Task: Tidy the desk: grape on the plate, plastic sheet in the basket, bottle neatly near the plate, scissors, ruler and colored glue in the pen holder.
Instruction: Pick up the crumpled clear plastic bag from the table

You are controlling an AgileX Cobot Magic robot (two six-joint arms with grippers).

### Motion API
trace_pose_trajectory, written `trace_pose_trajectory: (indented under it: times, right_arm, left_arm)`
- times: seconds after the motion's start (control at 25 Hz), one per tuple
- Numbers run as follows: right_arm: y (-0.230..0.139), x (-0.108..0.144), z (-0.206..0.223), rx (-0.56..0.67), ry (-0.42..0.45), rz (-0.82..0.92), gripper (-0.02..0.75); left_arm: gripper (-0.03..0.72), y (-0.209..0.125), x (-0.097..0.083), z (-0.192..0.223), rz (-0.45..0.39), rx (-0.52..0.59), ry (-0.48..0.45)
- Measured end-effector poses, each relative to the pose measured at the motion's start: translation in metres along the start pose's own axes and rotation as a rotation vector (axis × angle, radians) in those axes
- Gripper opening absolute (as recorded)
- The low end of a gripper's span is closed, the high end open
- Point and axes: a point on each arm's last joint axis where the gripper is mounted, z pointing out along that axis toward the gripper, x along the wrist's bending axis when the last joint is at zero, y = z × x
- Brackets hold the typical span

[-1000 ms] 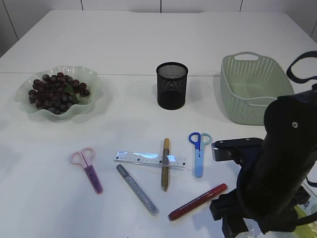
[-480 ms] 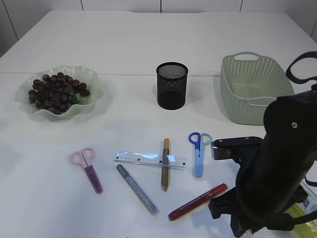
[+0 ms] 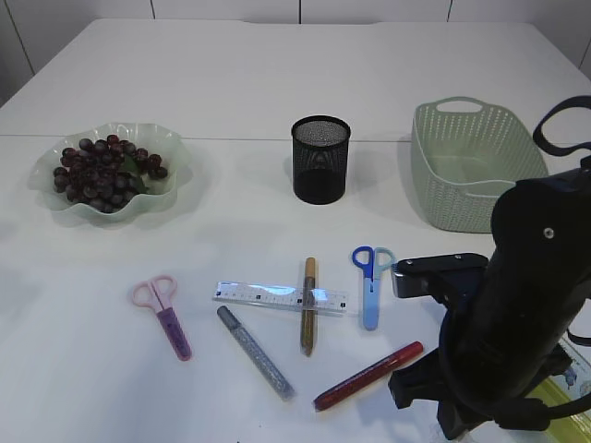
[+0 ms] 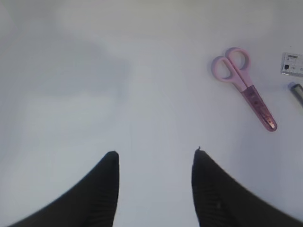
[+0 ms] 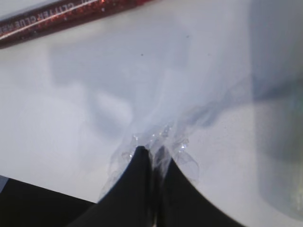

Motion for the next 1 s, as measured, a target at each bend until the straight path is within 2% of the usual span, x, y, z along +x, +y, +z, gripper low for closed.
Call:
trace_pose_trajectory:
  times: [0.32,0.48,0.64,0.84,1.0]
  right_arm:
    - [0.001,0.005,-0.006,-0.015,0.044,-0.021,0.015]
    - [0.003,0.011,-0.034,-0.093,0.088,-0.046,0.015]
    - [0.012,0.015,-0.074,-0.212,0.083,-0.105,0.015]
    - [0.036,-0.007,-0.121,-0.367,0.043,-0.071,0.015]
    - [0.056,-0.046,-0.156,-0.511,0.003,0.043,0.015]
  left_arm:
    - [0.363,0.0,0.0,0.0,-0.001,0.0,-0.001]
    - [0.363,0.0,0.0,0.0,-0.001,0.0,-0.001]
    - [0.363,0.0,0.0,0.0,-0.001,0.0,-0.001]
    - [0.363,0.0,0.0,0.0,-0.001,0.0,-0.001]
    - [0.363,0.0,0.0,0.0,-0.001,0.0,-0.001]
